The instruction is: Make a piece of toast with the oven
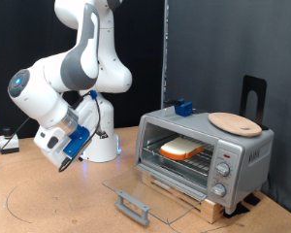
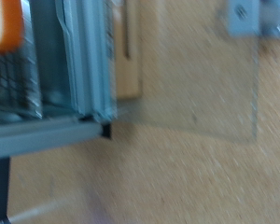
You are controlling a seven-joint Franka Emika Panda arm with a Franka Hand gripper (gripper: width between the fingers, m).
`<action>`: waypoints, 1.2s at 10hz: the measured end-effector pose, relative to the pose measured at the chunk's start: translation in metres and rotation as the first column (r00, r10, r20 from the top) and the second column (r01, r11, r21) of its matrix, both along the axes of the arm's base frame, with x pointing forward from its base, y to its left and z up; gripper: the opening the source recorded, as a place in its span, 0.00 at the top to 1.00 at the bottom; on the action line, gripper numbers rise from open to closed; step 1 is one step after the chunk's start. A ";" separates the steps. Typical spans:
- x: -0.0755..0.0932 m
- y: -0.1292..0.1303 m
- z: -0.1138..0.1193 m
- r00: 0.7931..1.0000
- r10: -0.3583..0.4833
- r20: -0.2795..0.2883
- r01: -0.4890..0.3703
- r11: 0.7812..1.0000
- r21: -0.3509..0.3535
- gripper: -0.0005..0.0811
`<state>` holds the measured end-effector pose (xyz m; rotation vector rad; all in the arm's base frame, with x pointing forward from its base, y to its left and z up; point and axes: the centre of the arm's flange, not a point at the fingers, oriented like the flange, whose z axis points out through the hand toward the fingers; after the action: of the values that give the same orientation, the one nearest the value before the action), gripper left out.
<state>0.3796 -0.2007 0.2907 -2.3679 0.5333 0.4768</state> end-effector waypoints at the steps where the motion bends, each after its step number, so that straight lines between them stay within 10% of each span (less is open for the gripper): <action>1: -0.002 -0.003 -0.003 0.999 -0.024 0.033 0.023 0.999 0.035 0.01; 5: -0.002 -0.013 -0.044 0.992 -0.115 -0.051 0.115 0.993 -0.001 0.01; 9: 0.000 -0.015 -0.053 0.997 -0.060 0.042 0.058 0.997 0.053 0.01; 12: 0.008 -0.017 -0.088 0.998 -0.065 -0.023 0.067 0.995 0.071 0.01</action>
<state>0.3874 -0.2180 0.2023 -2.2716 0.5923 0.4832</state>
